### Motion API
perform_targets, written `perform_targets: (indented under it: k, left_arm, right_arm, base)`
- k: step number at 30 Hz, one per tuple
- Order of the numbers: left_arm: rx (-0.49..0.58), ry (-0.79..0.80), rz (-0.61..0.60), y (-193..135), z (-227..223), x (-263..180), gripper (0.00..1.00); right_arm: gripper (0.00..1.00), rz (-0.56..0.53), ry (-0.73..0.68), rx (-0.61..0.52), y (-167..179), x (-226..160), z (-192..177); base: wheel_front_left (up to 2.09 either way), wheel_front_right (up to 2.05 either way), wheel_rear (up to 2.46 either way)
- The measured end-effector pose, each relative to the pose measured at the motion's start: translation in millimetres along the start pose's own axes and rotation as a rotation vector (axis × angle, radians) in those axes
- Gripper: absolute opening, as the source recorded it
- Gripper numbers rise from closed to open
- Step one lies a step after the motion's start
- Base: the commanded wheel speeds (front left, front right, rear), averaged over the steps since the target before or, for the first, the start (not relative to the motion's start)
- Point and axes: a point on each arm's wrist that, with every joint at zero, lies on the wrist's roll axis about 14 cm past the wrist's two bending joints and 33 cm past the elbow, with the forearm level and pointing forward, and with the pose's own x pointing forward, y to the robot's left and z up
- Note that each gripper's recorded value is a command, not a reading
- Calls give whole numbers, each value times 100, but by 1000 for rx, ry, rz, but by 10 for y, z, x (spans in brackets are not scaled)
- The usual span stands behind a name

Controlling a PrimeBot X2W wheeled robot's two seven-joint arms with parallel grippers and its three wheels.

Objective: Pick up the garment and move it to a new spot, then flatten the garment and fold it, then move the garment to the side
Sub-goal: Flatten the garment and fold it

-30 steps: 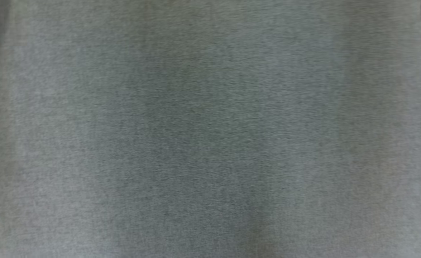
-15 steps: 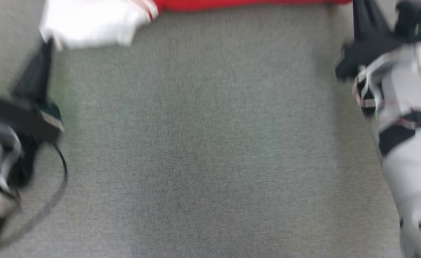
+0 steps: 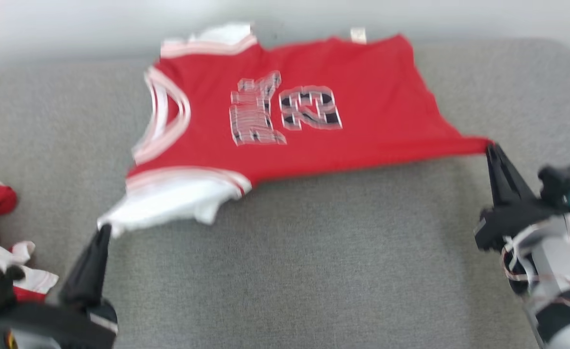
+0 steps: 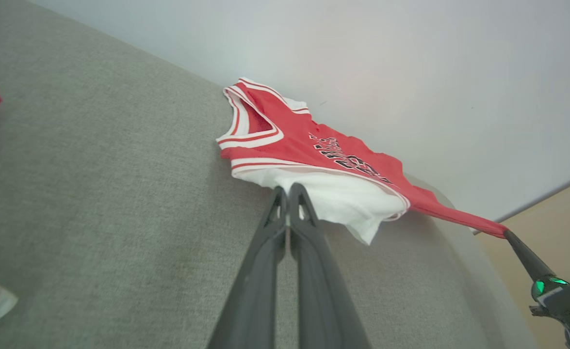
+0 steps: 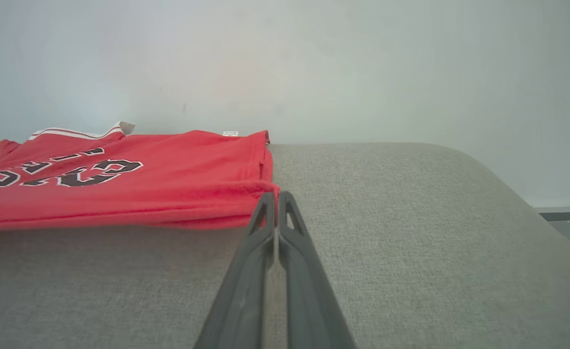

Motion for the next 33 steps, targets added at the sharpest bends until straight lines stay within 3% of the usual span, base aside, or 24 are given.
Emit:
perform_targets:
  k: [11, 17, 23, 33]
  left_arm:
    - [-51, -51, 4, -370, -35, -659, 0]
    - [-57, -53, 6, -462, -34, -768, 0]
    - [-41, -7, -29, -526, -70, -563, 0]
    - [3, -20, -59, -379, -41, 111, 0]
  right_arm:
    - [0, -26, -35, 22, -161, -725, -32]
    - [0, -25, 4, 8, -155, -957, -117]
    - [0, -45, 71, 9, -134, -881, -155]
    - [0, -37, 105, -28, -21, -344, -162]
  base:
    - [0, 0, 0]
    - [0, 0, 0]
    - [0, 0, 0]
    - [0, 0, 0]
